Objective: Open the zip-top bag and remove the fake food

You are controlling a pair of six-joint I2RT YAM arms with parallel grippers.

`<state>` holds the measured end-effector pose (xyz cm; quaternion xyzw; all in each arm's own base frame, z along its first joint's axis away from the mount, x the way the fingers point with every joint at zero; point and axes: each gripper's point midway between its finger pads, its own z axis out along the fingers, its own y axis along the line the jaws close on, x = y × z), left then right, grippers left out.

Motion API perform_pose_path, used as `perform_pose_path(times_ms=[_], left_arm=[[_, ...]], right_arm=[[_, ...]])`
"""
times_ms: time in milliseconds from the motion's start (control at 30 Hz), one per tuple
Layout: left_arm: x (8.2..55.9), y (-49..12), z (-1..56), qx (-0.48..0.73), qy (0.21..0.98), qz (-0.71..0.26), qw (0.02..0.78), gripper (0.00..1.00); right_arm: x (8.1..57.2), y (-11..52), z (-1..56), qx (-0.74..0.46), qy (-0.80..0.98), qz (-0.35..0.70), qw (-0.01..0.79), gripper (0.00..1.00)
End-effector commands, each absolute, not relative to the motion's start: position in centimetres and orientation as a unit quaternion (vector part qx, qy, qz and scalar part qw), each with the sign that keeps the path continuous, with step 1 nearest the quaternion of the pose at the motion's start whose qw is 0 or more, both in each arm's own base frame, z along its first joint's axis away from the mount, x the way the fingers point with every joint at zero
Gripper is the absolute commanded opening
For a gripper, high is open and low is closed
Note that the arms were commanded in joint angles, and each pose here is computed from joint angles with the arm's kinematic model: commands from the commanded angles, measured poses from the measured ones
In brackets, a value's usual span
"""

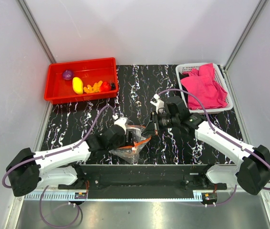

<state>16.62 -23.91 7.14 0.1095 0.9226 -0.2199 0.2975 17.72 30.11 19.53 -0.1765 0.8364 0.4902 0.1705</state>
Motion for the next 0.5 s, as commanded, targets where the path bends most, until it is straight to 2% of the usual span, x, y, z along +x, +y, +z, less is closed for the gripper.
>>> perform_pose_path(times_ms=[0, 133, 233, 467], left_arm=[[16.1, -24.4, 6.1, 0.117, 0.927, -0.227, 0.275, 0.79], [15.8, -24.5, 5.2, 0.119, 0.93, -0.224, 0.264, 0.79], [16.1, -24.1, 4.7, 0.117, 0.932, -0.213, 0.269, 0.72], [17.3, -24.4, 8.1, 0.112, 0.909, -0.237, 0.325, 0.38]], right_arm=[[17.9, 30.0, 20.5, -0.182, 0.828, 0.498, 0.185, 0.0], [17.8, 30.0, 20.5, -0.183, 0.827, 0.498, 0.184, 0.0], [17.8, 30.0, 20.5, -0.183, 0.827, 0.498, 0.184, 0.0], [17.8, 29.9, 20.2, -0.184, 0.828, 0.496, 0.185, 0.0]])
